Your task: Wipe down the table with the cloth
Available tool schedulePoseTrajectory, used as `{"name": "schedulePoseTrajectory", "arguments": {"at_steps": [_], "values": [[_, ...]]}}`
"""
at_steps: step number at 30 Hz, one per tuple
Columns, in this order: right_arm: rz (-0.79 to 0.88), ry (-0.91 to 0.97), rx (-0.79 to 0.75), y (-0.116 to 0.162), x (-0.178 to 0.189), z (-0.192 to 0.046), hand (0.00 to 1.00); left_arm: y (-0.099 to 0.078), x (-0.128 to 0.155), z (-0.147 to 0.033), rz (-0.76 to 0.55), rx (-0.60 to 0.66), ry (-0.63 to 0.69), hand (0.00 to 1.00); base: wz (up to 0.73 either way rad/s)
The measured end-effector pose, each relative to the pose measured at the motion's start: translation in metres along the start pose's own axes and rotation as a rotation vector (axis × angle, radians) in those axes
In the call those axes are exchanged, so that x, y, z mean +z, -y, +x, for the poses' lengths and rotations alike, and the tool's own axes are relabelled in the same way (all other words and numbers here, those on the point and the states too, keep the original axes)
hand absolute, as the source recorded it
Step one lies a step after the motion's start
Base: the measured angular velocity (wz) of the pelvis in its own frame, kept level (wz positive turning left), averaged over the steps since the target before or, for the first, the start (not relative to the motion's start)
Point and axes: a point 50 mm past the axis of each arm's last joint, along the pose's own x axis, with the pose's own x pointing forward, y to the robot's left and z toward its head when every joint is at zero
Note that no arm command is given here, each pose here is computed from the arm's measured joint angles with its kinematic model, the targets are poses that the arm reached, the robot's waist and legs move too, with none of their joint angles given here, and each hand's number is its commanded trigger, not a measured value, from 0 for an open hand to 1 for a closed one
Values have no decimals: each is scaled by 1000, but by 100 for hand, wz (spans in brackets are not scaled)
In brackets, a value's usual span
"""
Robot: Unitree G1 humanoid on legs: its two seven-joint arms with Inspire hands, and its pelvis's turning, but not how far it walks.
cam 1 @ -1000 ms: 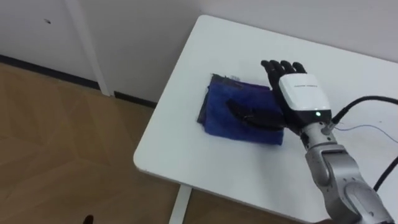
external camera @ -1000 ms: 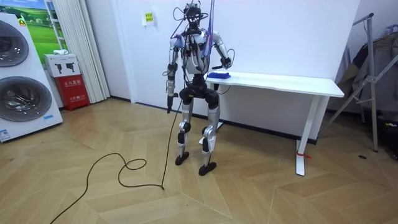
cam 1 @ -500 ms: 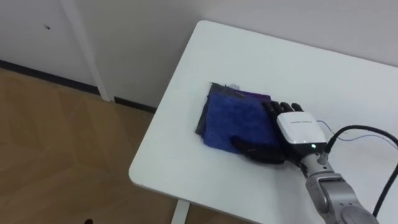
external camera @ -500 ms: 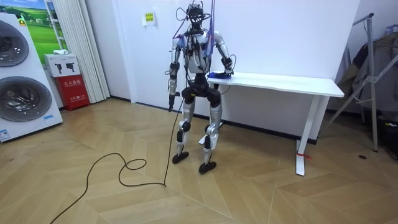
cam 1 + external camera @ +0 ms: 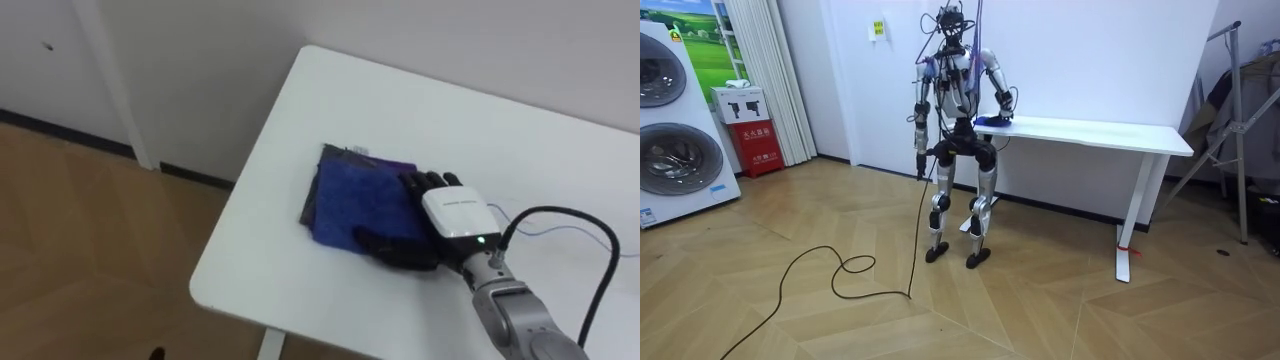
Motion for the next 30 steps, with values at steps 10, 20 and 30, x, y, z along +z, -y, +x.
{"name": "schedulePoseTrajectory", "arguments": {"at_steps": [10,20,30], "values": [[2,34,-45,11,9,-1,0,1,-10,-1,-4,4,-57,0,0],[25,91,-75,16,21,-2,0,3,-3,1,8,14,-44,0,0],[103,84,21,2,24,-10,0,5,-1,1,5,11,-40,0,0]]}}
